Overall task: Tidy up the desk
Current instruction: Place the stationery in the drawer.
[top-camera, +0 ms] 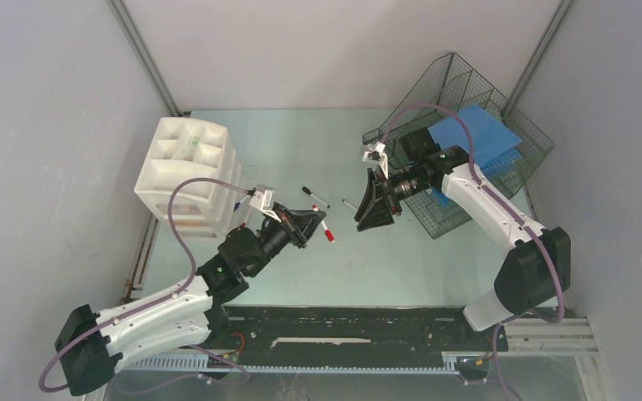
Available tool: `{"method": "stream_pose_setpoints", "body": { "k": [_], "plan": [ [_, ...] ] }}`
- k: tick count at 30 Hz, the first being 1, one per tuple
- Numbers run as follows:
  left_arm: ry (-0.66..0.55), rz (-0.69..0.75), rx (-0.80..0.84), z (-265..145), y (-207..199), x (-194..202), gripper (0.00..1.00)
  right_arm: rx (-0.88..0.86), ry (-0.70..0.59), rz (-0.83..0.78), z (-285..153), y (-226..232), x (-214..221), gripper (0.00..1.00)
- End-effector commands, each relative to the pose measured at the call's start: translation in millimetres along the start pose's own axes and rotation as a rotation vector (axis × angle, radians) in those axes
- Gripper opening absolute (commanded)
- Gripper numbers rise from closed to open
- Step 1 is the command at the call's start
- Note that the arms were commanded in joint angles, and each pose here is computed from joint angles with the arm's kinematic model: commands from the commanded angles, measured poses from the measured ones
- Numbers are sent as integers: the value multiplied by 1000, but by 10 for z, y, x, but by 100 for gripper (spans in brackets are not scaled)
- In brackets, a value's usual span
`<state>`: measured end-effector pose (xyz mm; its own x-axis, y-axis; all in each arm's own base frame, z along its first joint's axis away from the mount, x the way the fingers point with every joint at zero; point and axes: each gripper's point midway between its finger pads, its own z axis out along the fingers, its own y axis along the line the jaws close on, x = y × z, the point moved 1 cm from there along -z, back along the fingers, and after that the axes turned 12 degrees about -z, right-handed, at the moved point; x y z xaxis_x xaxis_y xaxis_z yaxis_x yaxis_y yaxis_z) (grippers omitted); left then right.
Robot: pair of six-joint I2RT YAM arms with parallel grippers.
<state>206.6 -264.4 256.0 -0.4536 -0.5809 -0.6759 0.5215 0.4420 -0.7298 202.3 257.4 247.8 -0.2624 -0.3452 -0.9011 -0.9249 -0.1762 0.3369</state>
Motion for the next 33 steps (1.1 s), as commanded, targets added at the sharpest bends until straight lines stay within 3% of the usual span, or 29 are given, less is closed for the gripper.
{"method": "stream_pose_setpoints", "body": {
  "k": [1,16,33],
  "plan": [
    [-2,131,-247,-193,479,-80,0,6,3,-18,12,-8,-24,52],
    [-27,335,-752,-668,1316,-518,0,17,15,-18,10,-46,9,52],
    [-64,471,-1073,-816,1874,-1037,0,23,27,-11,13,-81,51,52]
  ]
}}
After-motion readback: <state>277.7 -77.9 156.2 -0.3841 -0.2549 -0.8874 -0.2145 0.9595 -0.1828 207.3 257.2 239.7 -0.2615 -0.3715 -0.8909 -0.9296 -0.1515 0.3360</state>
